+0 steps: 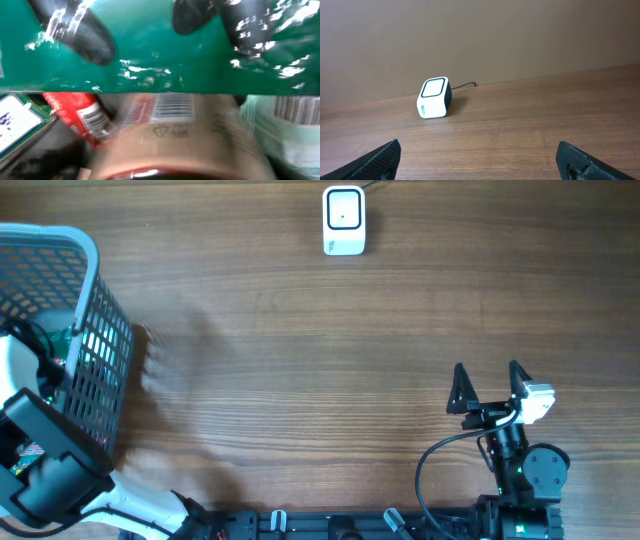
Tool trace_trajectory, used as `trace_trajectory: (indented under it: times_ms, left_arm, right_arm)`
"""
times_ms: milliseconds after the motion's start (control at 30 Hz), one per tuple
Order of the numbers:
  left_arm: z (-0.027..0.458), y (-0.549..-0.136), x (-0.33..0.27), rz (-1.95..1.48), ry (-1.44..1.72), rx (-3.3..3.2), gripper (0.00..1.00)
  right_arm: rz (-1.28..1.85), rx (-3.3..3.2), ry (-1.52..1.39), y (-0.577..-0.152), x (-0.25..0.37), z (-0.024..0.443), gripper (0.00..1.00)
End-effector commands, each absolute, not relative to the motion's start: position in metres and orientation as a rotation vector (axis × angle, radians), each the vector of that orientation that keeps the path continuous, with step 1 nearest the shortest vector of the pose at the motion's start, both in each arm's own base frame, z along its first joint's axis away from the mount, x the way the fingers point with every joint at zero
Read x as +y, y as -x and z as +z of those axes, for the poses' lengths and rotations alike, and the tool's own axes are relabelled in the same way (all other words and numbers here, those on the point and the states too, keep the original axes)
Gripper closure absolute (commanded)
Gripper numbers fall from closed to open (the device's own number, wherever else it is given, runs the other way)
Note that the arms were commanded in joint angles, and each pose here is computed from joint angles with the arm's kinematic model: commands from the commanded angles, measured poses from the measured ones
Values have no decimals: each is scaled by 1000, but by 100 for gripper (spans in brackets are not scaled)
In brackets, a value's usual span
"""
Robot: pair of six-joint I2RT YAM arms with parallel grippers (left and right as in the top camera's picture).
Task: Scan the item barcode
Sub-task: 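Reach the left gripper into the basket and grasp the green-capped bottle, then carry the bottle with the left gripper to the scanner and set it down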
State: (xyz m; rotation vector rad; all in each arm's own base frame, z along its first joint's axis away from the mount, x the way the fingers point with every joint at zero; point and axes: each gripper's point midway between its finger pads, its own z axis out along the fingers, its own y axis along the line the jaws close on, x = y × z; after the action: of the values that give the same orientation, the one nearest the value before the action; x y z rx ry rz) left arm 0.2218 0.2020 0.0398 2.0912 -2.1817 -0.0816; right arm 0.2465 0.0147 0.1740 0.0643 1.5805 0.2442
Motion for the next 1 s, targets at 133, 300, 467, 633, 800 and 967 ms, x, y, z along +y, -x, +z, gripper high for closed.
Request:
trace_trajectory:
  times_ms: [133,300,467,633,800,967]
  left_arm:
    - [67,-231,223,-173,-2109,-2235,50]
    - [170,-264,248,-151,-2229,-2344,51]
    - [297,-302,206,256,-2218,-2676,51]
    - [342,-332,94,428,-1797,-3057,50]
    - [321,-357,-56,196,-997,-3408,48]
    - [259,-341,-199,92,-172,-3411,51]
  right_arm:
    - [233,1570,-55,-246,14,176,0]
    - [233,1569,-55,-246,14,176,0]
    - [232,1570,-56,-246,14,176,0]
    - [233,1569,-56,-246,14,176,0]
    - [232,1570,-55,-246,14,176,0]
    - [233,1569,-55,-246,14,176,0]
